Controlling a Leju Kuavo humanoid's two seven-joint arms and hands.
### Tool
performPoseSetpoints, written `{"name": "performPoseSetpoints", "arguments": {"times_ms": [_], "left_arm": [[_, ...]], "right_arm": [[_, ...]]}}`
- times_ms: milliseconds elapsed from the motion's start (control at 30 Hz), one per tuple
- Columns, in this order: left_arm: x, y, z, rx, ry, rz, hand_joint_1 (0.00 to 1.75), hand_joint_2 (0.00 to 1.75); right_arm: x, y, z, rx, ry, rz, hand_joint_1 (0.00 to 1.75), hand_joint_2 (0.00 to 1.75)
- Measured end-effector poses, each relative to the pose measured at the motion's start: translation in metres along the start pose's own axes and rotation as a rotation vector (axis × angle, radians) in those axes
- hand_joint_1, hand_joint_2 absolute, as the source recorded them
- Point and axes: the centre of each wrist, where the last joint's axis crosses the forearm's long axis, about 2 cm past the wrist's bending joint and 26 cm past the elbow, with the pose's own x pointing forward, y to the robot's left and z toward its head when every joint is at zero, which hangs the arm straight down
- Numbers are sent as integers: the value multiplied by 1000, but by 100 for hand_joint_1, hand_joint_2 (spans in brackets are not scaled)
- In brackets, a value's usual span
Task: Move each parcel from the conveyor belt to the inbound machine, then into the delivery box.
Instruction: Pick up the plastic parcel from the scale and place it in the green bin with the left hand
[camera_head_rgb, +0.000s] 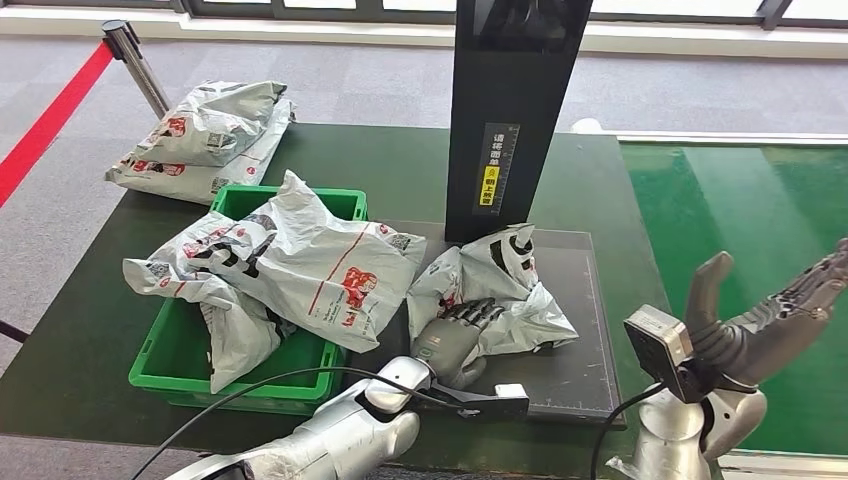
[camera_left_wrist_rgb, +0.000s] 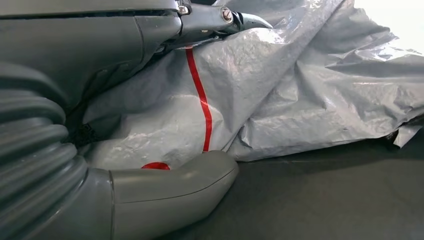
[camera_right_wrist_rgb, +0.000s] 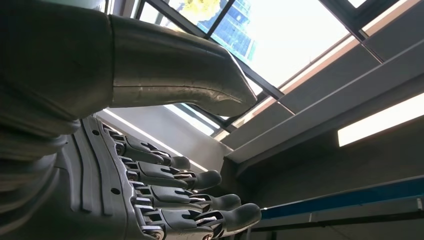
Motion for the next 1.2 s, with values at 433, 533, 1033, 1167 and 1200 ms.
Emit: {"name": "performPoseSetpoints", "arguments": {"times_ms": [433,533,1033,1167,1200], "left_arm": [[-3,4,-3,20,32,-65,175,175],[-3,5,-3,84,47,-100,175,175],[12,54,19,849,-2,-336,175,175],[9,82,34,997,19,-300,175,175],[9,86,37,1023,19,-293,175,175]], "right_arm": [[-5,3,1,12,16,12,0,175],[-6,3,3,14,22,15,0,175],[-9,2,7,11,52,10,0,175],[-9,2,8,13,56,7,0,175],[-9,3,8,13,57,6,0,175]]}}
